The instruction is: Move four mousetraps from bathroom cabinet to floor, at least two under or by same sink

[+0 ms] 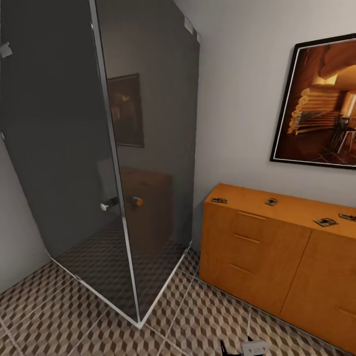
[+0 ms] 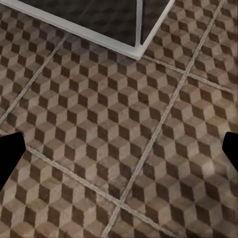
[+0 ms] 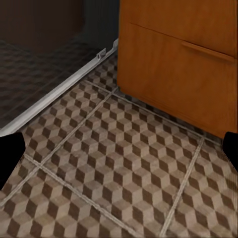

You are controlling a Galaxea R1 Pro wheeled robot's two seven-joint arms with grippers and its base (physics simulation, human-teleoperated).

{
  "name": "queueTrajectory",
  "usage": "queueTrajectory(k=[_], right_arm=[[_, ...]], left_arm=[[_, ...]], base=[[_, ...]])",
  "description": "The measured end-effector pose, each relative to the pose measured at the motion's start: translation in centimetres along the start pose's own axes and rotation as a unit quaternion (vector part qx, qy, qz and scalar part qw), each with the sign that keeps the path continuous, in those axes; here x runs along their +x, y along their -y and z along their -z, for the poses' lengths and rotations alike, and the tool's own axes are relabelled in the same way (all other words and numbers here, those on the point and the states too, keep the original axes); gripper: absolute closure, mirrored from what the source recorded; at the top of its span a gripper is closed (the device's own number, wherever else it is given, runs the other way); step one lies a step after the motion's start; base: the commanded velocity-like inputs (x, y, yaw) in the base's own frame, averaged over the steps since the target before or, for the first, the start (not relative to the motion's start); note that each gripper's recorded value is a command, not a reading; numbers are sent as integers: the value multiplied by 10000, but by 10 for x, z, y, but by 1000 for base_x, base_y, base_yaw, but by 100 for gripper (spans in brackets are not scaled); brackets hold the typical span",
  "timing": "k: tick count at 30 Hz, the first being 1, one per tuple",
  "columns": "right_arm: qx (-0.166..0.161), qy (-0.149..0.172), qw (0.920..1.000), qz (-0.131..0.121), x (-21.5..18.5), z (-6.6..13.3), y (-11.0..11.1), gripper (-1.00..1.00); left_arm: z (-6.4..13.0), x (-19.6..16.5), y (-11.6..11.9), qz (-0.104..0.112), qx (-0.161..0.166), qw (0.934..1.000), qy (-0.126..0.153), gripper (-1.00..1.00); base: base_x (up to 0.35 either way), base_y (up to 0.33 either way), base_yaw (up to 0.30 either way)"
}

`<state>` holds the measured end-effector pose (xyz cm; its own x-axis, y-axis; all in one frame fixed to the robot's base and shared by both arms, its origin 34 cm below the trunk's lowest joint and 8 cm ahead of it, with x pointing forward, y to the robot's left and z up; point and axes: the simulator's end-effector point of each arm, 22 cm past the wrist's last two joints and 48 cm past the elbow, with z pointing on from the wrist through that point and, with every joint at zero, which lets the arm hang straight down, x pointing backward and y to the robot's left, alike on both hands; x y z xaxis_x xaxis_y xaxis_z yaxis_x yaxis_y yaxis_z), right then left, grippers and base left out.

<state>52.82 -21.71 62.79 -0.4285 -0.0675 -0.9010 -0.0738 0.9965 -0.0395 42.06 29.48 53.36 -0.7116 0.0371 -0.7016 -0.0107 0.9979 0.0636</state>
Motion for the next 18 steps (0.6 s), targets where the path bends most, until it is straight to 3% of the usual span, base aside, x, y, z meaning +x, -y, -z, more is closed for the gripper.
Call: queueTrajectory(k=[18], right_arm=[[1,6,10000,2,-1,0,0,-100]], left_arm=[[1,6,1,3,5,10000,-65,-100]], base=[[0,0,-287]])
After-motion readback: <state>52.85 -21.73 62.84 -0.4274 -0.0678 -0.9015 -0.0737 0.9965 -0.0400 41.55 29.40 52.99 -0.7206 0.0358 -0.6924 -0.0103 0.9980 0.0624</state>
